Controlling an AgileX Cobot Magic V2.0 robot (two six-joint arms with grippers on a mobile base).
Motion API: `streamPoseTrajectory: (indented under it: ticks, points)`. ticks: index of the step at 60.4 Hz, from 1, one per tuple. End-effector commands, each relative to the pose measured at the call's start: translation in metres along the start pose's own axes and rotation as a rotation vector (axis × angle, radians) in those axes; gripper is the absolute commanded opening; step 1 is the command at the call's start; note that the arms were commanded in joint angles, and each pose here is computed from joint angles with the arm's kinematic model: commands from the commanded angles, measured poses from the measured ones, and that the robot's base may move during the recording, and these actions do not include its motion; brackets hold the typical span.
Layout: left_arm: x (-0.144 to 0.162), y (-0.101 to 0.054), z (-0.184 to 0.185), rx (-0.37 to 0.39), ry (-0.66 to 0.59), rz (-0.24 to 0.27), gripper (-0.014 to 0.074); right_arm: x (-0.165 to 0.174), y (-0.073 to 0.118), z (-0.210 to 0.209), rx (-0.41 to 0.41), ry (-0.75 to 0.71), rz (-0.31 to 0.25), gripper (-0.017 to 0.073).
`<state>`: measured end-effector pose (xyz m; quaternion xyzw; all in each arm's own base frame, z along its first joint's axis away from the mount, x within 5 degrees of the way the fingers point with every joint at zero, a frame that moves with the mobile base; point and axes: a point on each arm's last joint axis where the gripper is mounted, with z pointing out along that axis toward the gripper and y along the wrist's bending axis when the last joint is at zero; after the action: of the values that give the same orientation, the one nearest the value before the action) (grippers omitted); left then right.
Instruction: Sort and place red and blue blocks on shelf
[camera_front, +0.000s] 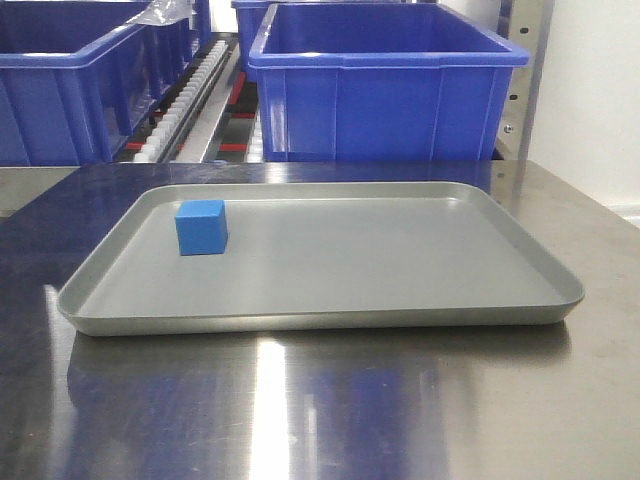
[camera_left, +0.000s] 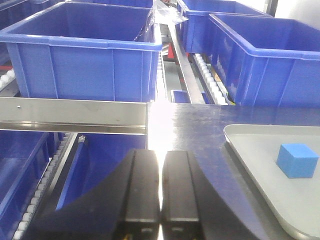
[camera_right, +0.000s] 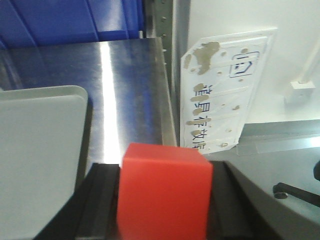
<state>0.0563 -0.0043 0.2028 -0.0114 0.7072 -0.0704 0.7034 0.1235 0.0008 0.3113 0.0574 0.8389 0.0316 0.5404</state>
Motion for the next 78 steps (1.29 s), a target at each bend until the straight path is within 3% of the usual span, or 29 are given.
streamPoseTrajectory:
  ticks: [1, 78]
  points:
    - [0.004, -0.001, 0.0, 0.022, -0.069, -0.009, 0.0129, -0.001, -0.002, -0.009, -0.002, -0.12, 0.005, 0.0057]
    - [0.004, -0.001, 0.0, 0.022, -0.069, -0.009, 0.0129, 0.008, -0.005, -0.012, 0.003, -0.134, 0.015, 0.0057]
